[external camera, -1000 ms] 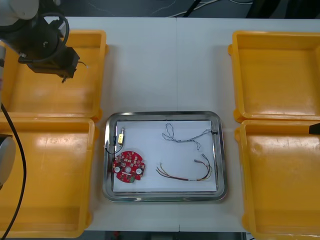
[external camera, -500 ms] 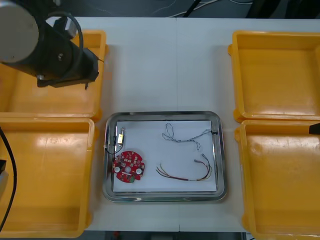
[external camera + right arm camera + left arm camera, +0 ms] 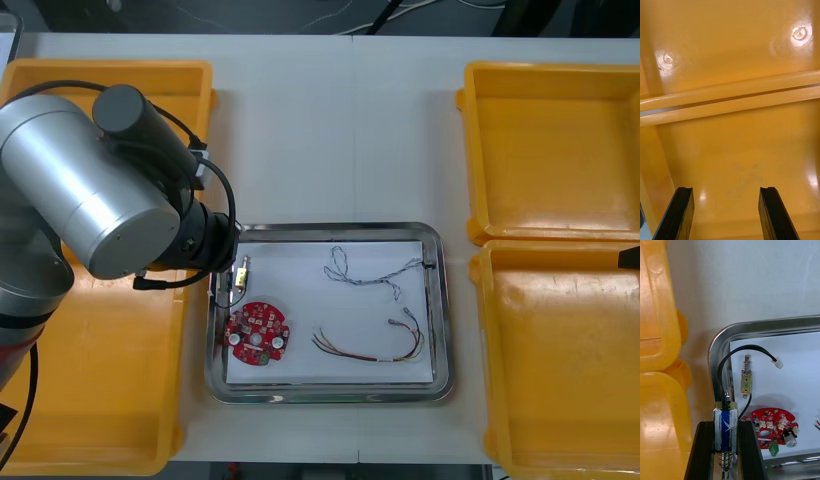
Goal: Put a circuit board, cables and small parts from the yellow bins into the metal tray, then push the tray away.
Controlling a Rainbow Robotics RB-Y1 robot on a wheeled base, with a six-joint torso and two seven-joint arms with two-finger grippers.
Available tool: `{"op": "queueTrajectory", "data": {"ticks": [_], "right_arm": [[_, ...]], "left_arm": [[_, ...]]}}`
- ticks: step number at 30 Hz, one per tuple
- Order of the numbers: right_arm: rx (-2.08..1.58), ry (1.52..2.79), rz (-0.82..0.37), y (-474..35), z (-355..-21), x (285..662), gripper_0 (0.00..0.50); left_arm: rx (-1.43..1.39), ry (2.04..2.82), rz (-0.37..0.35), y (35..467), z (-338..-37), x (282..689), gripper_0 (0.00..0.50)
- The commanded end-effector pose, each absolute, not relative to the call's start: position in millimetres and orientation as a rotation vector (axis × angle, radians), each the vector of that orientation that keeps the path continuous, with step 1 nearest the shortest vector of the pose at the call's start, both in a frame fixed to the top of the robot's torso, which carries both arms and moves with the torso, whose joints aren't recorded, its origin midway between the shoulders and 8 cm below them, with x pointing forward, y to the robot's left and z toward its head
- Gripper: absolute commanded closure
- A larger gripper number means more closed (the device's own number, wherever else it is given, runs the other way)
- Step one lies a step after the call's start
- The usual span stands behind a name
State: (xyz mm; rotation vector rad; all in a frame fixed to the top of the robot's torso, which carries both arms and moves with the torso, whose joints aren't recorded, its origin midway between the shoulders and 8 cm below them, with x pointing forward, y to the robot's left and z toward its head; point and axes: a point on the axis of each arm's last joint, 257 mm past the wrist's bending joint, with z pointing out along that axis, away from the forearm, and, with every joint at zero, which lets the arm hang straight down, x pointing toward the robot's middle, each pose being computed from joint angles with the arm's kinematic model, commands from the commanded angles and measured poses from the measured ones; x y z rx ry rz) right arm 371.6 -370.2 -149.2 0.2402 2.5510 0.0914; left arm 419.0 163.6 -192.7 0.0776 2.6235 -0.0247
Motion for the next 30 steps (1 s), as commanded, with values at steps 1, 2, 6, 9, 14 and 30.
{"op": "queueTrajectory", "data": {"ticks": [1,2,6,9,14,30], "right_arm": [[0.281,2.519,0.046,-383.3,-135.2,367.9,0.000],[0.281,2.519,0.046,-383.3,-135.2,367.9,0.000],[0.281,2.519,0.046,-383.3,-135.2,367.9,0.000],[0.281,2.519,0.046,-383.3,-135.2,367.9,0.000],[0.281,2.519,0.046,-383.3,-135.2,367.9,0.000],[0.281,2.519,0.046,-383.3,-135.2,367.9,0.000]], "left_arm": [[0.069,2.585,-0.015,159.8,-199.7,416.6,0.500],[0.076,2.583,-0.012,157.4,-201.7,416.1,0.500],[0.081,2.575,-0.026,150.2,-205.0,416.0,0.500],[0.087,2.566,-0.055,141.8,-208.3,419.2,0.500],[0.085,2.541,-0.094,131.3,-216.4,430.7,0.500],[0.156,2.552,-0.090,117.3,-250.3,440.0,0.500]]}}
